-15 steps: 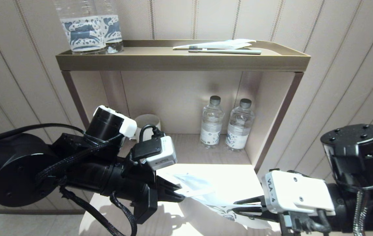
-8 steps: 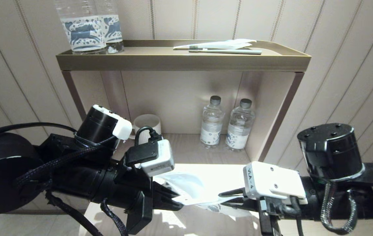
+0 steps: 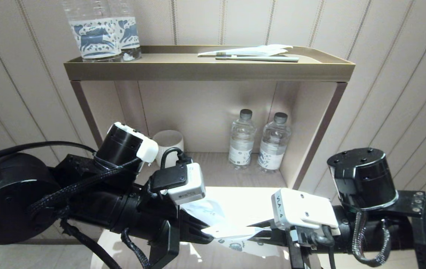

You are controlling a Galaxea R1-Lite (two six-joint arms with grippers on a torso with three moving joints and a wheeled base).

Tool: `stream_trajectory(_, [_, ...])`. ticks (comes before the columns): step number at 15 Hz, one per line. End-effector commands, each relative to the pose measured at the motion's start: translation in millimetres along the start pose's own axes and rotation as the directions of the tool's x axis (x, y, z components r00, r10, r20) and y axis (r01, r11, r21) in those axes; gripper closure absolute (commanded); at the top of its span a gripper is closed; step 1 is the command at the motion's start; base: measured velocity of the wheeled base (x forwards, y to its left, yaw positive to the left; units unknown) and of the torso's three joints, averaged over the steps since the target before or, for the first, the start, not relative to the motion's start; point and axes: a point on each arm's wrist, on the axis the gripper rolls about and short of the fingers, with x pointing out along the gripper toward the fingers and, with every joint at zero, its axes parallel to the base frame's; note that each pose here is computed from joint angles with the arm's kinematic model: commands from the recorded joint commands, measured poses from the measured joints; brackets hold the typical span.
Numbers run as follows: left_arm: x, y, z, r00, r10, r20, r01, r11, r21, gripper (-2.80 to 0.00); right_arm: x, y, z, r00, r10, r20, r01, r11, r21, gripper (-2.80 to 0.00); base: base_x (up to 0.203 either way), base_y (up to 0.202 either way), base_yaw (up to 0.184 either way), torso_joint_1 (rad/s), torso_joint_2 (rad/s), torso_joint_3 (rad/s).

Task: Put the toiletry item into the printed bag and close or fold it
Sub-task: Place the toothbrush in the storage bag

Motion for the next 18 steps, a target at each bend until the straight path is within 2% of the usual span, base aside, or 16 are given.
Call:
stream_trajectory(1, [7.4,3.7,-3.4,1.000,-0.008,-0.016,0.008,1.000,-0.008,0.00,-0.5,3.5,-3.0,1.000,0.015,-0.003,-0.015,1.000,0.001,0.00,0.000,0.000,0.000,0.000,0.00,0.000])
stream_trajectory(6, [10.8,16.0,8.1,1.000,0.009,0.014,-0.010,1.000,0.007,0.00,-1.7,6.3,-3.7,0.998,0.053,0.022,-0.053,0.999,0.003,0.00,0.000,0.000,0.000,0.000,0.00,0.000])
stream_trajectory(11, [9.6,8.6,-4.9,1.000,-0.009,-0.027,0.009,1.000,-0.004,0.00,-2.0,4.8,-4.7,0.998,0.052,0.024,-0.052,0.999,0.000,0.00,0.000,0.000,0.000,0.000,0.00,0.000])
stream_trajectory(13, [-1.8,8.9,-7.5,1.000,0.021,-0.016,-0.021,1.000,-0.010,0.00,-3.6,3.4,-7.8,0.999,0.040,0.023,-0.040,0.999,0.006,0.00,0.000,0.000,0.000,0.000,0.00,0.000])
stream_trajectory(16, [-28.2,26.2,-2.7,0.993,0.111,0.042,-0.109,0.993,-0.038,0.00,-4.5,0.6,-8.8,0.999,0.015,0.038,-0.016,0.999,0.029,0.00,0.000,0.000,0.000,0.000,0.00,0.000])
stream_trajectory(17, [-38.6,33.8,-0.3,0.990,0.114,0.085,-0.109,0.992,-0.069,0.00,-4.2,-1.0,-6.3,0.999,0.011,0.045,-0.014,0.998,0.059,0.00,0.000,0.000,0.000,0.000,0.00,0.000])
stream_trajectory(18, [-46.7,37.1,3.4,0.987,0.091,0.135,-0.076,0.991,-0.110,0.00,-3.2,-2.9,-2.2,0.998,0.009,0.057,-0.014,0.996,0.091,0.00,0.000,0.000,0.000,0.000,0.00,0.000])
